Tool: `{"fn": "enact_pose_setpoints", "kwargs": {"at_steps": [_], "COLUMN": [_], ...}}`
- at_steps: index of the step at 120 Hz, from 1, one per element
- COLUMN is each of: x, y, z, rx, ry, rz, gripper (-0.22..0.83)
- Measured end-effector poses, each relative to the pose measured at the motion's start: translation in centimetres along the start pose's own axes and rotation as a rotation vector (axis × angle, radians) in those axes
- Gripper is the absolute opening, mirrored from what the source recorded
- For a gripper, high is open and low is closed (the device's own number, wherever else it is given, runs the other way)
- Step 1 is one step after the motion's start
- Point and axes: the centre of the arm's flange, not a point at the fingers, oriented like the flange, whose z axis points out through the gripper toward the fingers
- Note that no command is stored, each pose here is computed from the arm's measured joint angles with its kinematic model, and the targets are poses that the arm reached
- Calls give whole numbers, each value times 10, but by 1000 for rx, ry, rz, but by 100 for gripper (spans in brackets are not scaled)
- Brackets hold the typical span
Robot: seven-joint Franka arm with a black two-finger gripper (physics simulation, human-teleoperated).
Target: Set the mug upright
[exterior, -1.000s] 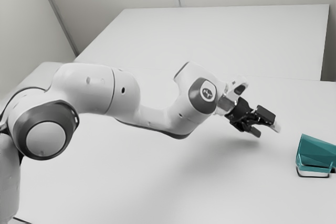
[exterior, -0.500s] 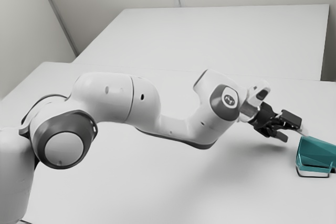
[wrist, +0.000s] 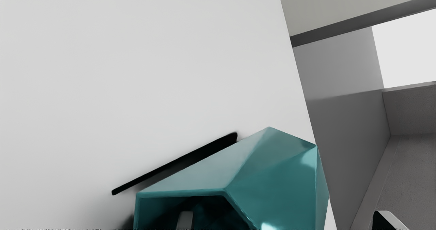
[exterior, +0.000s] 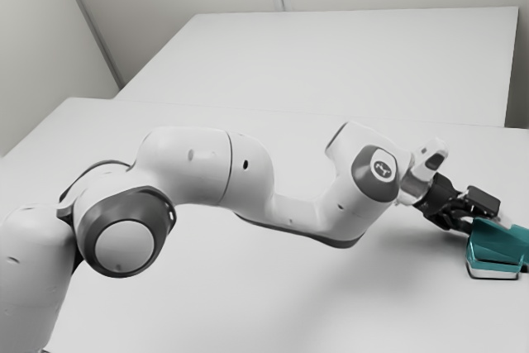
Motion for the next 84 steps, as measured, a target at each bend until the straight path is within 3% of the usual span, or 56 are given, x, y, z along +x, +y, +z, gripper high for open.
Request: {"fn": "enact_pose_setpoints", "kwargs": {"at_steps": [35, 84], "x": [-5, -6], "y": [11, 27], "z": [4, 3], "rx": [-40, -67], "ry": [-20, -27], "rz": [1, 30], "gripper": [30, 3]}}
